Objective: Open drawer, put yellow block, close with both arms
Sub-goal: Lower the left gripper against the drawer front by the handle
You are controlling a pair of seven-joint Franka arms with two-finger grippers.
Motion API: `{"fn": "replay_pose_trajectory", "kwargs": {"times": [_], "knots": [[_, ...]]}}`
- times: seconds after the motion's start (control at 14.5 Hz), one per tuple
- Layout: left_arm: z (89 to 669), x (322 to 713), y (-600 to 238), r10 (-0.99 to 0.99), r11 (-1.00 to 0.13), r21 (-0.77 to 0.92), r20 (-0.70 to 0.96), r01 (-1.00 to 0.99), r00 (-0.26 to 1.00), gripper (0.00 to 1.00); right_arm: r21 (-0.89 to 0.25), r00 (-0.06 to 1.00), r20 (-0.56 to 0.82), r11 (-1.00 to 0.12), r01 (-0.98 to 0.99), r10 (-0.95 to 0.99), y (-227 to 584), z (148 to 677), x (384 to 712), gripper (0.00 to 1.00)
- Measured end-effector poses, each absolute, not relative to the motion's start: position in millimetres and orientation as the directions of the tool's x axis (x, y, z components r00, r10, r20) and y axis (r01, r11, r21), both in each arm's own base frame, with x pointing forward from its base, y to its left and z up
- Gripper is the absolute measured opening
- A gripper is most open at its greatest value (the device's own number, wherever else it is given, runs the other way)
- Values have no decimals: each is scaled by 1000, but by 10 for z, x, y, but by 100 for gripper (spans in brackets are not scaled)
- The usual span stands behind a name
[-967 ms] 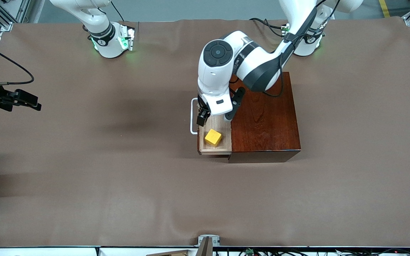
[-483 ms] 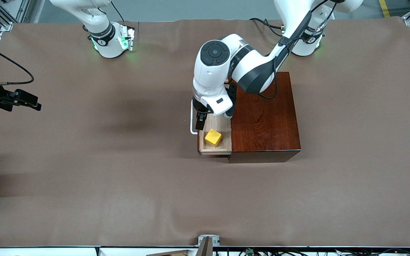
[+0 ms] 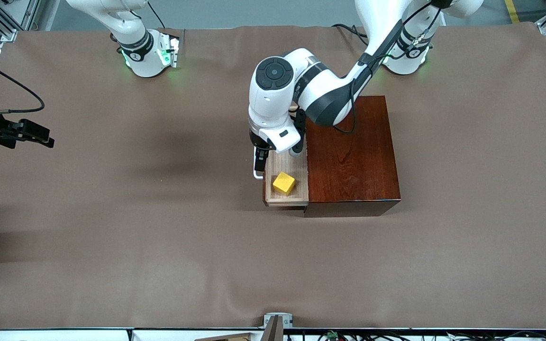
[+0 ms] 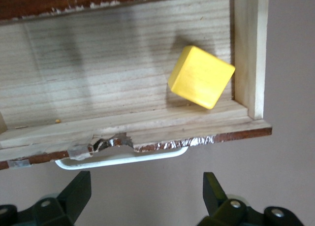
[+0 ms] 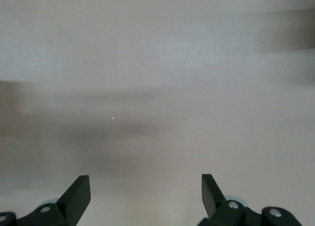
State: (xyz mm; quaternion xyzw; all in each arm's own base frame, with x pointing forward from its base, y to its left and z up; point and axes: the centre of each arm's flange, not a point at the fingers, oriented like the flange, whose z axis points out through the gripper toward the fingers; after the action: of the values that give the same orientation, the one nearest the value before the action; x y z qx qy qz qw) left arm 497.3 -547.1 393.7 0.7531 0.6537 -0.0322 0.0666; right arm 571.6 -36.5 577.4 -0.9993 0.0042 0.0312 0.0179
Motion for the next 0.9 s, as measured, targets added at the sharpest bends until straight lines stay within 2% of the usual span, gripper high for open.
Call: {"fn": "replay_pose_trajectory", "kwargs": {"times": [0.55,0.9], "knots": [[3650,4731,-5764,977,-145,39,-149,989,149,100,-35,998,-64,-999,-14,-11,-388,5772,5713,100],[3424,4746,-5760,980,-108,-32,-174,994,101,100,-36,998,-66,-999,-11,-8,-373,5771,5712,100]]}}
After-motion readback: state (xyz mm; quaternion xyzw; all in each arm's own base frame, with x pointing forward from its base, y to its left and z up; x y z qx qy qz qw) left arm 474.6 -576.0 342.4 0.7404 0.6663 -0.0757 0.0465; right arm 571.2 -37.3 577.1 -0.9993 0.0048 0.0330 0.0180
